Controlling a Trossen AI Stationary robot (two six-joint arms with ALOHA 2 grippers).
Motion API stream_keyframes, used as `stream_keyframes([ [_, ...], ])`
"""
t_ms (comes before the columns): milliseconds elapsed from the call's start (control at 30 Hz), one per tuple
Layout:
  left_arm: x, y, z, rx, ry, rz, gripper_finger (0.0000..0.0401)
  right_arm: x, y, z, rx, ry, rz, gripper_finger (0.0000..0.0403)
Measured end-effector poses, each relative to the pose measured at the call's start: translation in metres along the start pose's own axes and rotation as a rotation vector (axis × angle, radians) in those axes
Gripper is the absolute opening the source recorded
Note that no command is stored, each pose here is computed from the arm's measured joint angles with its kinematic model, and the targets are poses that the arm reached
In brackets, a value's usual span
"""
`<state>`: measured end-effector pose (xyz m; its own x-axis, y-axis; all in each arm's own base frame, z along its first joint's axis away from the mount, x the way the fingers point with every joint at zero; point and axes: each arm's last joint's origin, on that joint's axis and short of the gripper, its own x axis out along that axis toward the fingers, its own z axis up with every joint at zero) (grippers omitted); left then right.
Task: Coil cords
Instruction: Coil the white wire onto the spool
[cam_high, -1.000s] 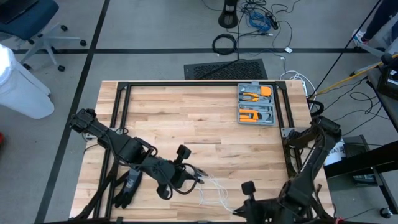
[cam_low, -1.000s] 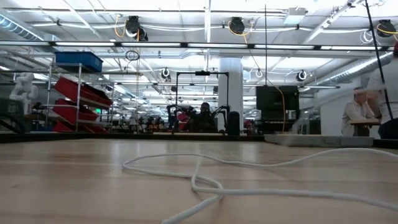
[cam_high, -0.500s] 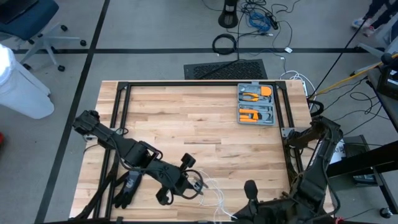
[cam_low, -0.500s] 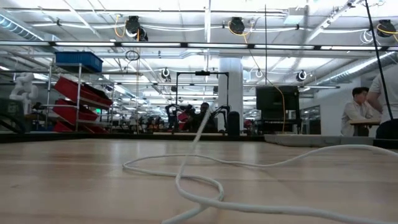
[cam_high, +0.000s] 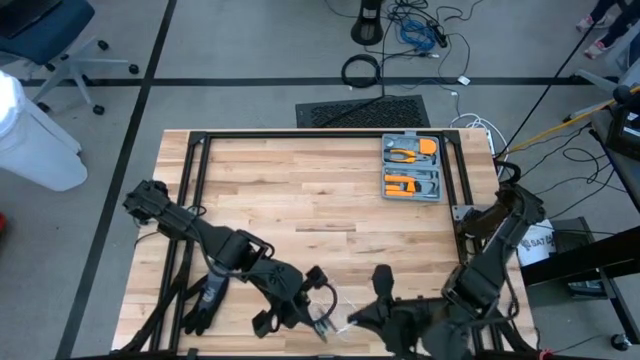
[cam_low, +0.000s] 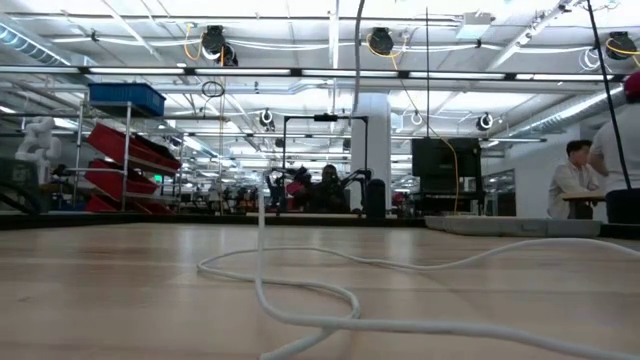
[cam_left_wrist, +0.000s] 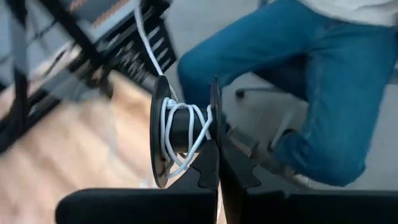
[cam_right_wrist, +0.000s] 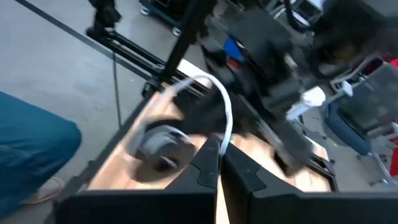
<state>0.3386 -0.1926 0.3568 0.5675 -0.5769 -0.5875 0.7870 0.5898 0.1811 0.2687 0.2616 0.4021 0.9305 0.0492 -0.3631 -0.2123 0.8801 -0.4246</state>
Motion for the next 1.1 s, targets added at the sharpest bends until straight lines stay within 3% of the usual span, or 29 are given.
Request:
stream_keyframes([
  [367, 0.002, -0.010, 0.018, 0.166, -0.174, -0.066, 0.0000, 0.021, -0.028, -0.013, 0.054, 0.105, -0.069, 0.0000],
  [667, 0.005, -0.025, 0.029, 0.233, -0.234, -0.087, 0.0000, 0.022, -0.031, -0.019, 0.051, 0.151, -0.078, 0.0000],
  [867, 0.005, -0.022, 0.020, 0.177, -0.140, -0.053, 0.0000, 0.020, -0.028, -0.022, 0.085, 0.177, -0.076, 0.0000],
  [1100, -0.008, -0.014, 0.008, -0.025, -0.001, 0.003, 0.0000, 0.012, -0.011, -0.055, 0.183, 0.397, -0.084, 0.0011],
])
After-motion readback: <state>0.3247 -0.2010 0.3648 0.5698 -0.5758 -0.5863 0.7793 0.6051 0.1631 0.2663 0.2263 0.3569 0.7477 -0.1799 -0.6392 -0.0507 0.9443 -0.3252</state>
